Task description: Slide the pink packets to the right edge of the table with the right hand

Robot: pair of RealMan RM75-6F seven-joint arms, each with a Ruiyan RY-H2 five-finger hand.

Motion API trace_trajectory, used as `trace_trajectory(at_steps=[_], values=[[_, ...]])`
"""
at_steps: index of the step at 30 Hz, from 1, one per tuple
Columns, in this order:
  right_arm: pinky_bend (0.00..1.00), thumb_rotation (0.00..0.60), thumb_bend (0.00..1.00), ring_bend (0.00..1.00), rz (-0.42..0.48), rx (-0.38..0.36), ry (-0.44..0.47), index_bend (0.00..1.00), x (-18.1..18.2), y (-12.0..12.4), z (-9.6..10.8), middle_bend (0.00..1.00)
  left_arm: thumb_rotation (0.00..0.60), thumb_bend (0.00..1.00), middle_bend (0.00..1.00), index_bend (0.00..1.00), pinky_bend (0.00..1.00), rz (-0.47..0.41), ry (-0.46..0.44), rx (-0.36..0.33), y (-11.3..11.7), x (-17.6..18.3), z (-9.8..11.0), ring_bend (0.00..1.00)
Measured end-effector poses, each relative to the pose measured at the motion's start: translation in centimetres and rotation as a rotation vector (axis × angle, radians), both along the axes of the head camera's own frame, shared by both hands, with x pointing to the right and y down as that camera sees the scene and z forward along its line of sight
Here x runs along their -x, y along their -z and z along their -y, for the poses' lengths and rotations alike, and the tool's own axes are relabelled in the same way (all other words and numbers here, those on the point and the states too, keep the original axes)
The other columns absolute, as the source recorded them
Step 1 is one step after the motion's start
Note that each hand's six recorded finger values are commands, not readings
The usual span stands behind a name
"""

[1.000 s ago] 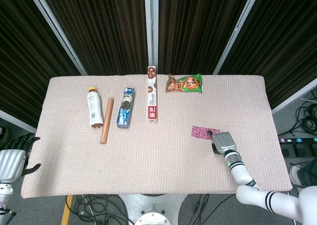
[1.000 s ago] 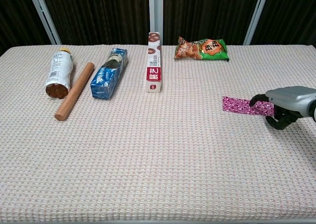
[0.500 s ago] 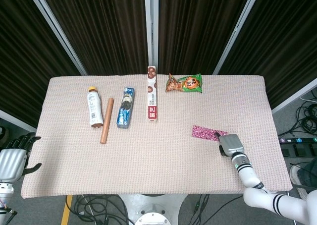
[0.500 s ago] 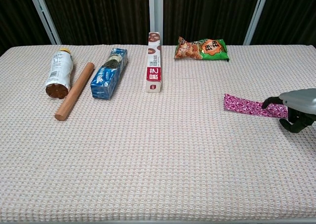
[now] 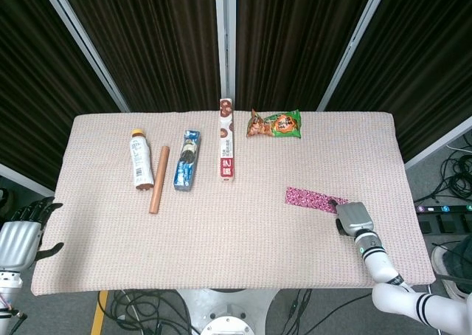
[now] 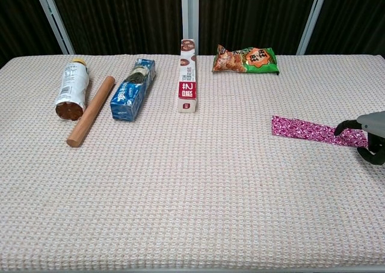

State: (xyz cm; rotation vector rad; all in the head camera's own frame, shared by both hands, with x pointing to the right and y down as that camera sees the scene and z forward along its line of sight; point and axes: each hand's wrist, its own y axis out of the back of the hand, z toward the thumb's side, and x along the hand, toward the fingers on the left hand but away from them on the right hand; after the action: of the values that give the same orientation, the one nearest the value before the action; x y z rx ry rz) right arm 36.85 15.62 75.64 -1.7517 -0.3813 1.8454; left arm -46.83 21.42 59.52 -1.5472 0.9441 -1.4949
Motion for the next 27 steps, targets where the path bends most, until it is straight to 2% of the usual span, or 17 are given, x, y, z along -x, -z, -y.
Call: trace_trajectory(at_steps=[11, 27], values=[[1.00, 0.574, 0.56, 1.00, -0.018, 0.000, 0.002, 0.22, -0.9, 0.1, 0.1, 1.00, 0.600, 0.03, 0.28, 0.28, 0.26, 0.002, 0.006, 0.000, 0.0, 0.1, -0.1, 0.20], [1.00, 0.571, 0.56, 1.00, 0.010, -0.023, 0.019, 0.22, 0.5, 0.3, 0.7, 1.00, 0.600, 0.03, 0.28, 0.28, 0.26, 0.004, 0.015, -0.005, 0.1, 0.3, 0.0, 0.20]])
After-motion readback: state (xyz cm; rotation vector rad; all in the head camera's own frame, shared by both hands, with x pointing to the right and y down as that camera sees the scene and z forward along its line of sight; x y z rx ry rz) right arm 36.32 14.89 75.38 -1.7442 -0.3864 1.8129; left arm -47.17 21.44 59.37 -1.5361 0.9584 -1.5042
